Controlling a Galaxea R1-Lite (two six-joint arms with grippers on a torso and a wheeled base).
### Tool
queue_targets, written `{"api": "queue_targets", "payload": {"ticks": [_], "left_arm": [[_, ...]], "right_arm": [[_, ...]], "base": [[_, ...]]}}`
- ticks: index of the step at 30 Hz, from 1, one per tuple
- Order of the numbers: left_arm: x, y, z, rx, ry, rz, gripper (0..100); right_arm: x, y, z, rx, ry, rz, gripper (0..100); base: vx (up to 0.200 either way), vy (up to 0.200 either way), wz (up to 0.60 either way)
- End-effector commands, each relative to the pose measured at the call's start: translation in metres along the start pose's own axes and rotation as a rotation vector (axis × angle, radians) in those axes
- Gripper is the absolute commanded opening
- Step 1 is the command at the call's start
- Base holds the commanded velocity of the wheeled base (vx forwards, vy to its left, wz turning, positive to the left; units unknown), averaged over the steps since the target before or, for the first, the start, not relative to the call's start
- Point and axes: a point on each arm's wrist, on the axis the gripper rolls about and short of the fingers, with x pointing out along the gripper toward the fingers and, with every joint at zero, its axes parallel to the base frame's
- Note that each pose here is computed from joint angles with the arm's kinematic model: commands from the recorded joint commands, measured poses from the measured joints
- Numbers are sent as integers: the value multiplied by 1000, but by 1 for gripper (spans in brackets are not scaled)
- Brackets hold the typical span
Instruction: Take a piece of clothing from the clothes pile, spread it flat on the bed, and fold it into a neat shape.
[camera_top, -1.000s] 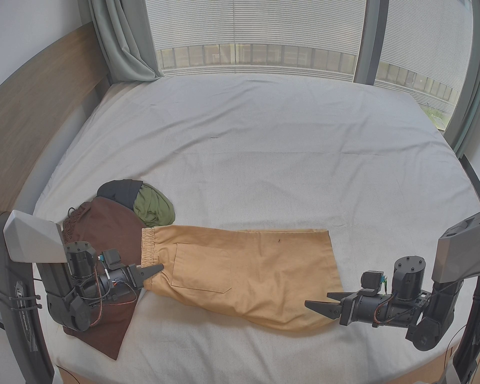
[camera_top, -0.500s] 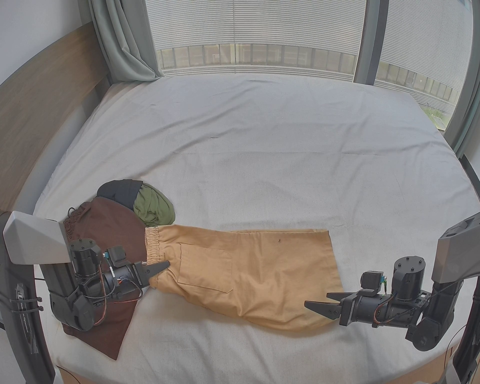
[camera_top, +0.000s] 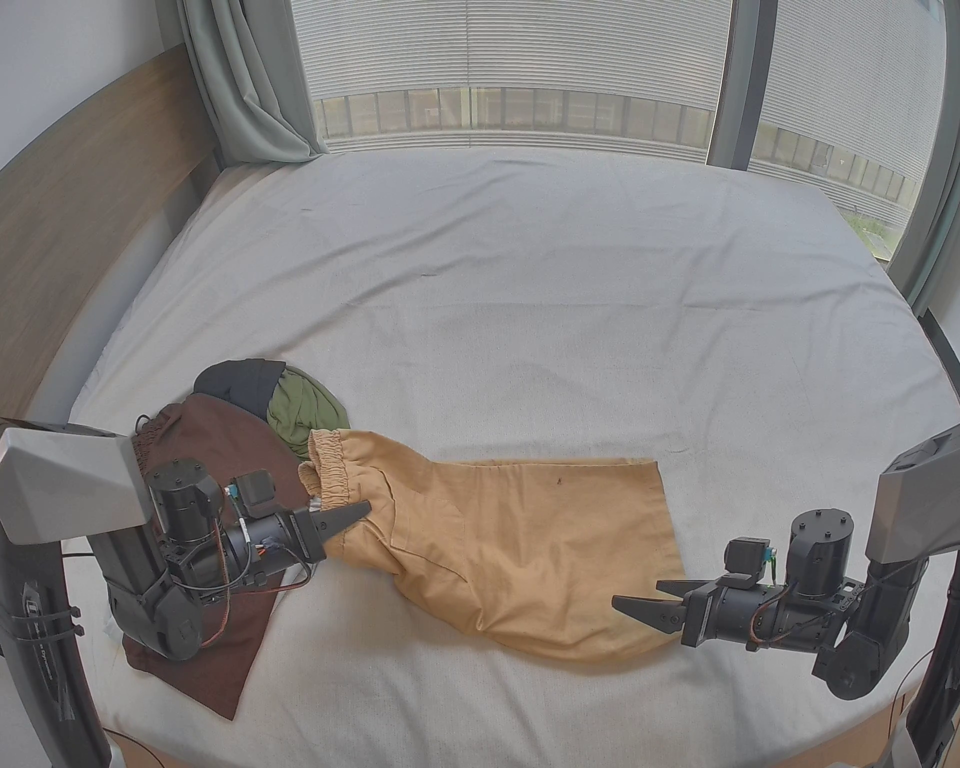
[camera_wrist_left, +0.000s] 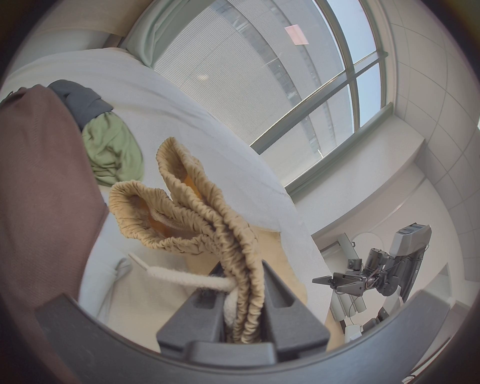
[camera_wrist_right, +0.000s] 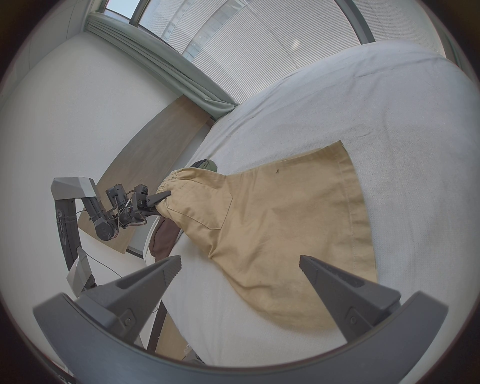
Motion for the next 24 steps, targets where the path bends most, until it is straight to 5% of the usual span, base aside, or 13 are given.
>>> {"api": "queue_targets", "payload": {"ticks": [1,24], "left_arm": [[6,-10,2,21,-1,-34,0],[35,-31,-2,44,37,-119,0]], "right_arm": [[-1,1,2,-3,-7,3,100],[-1,2,3,-8,-16,7,100]], "base": [[0,0,0],[0,0,0]]}}
